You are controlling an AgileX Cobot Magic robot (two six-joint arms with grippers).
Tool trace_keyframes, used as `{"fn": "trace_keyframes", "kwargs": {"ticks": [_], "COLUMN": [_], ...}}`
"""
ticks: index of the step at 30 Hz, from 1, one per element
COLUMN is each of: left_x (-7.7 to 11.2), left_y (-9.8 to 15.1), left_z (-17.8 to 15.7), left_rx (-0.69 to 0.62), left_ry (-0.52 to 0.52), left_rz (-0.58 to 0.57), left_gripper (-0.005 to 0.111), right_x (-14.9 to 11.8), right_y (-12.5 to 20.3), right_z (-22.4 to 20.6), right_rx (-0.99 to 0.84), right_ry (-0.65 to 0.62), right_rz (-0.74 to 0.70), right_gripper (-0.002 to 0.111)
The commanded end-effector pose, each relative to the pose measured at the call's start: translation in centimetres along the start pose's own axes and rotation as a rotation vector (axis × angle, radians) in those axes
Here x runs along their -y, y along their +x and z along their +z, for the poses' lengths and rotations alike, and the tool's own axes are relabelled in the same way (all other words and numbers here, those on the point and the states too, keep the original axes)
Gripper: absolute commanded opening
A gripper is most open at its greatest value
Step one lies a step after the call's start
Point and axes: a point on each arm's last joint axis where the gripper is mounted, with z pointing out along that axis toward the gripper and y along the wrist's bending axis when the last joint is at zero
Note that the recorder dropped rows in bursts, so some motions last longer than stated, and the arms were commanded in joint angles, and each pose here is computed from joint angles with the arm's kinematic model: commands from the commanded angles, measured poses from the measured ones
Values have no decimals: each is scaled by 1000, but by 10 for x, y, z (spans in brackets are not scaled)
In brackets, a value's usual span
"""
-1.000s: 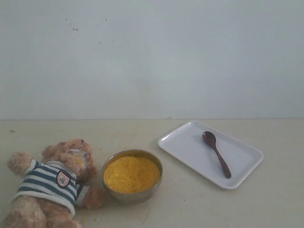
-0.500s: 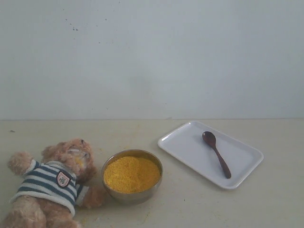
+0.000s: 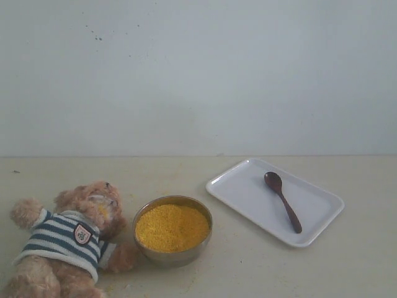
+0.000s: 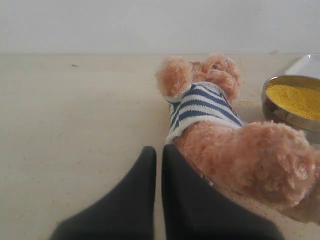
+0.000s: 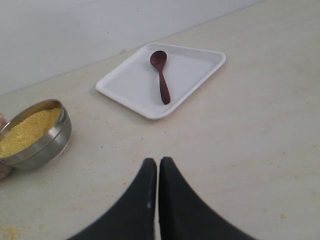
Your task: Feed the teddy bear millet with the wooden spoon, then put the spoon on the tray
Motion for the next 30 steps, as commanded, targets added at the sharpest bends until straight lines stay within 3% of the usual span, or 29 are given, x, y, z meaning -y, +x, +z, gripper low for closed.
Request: {"fn": "trace_keyframes", "kwargs": {"ticks": [1, 19, 21, 24, 30], "left_x": [0, 0, 0, 0, 0], "left_y": [1, 1, 1, 1, 1], "left_z": [0, 0, 0, 0, 0], "left_rx": [-5, -3, -3, 3, 2], "left_ry": [3, 3, 3, 2, 2], "left_rz": [27, 27, 27, 27, 27], "left_gripper": [4, 4, 4, 4, 4], "right_x": [0, 2, 4, 6, 11], "right_y": [-1, 0, -6, -17, -3], "right_z": [0, -4, -5, -7, -5], "right_rx": [6, 31, 113, 220, 57], "right_ry": [2, 27, 77, 155, 192], "right_rz": [-11, -31, -83, -289, -324], "right_gripper": [1, 1, 1, 1, 1]}}
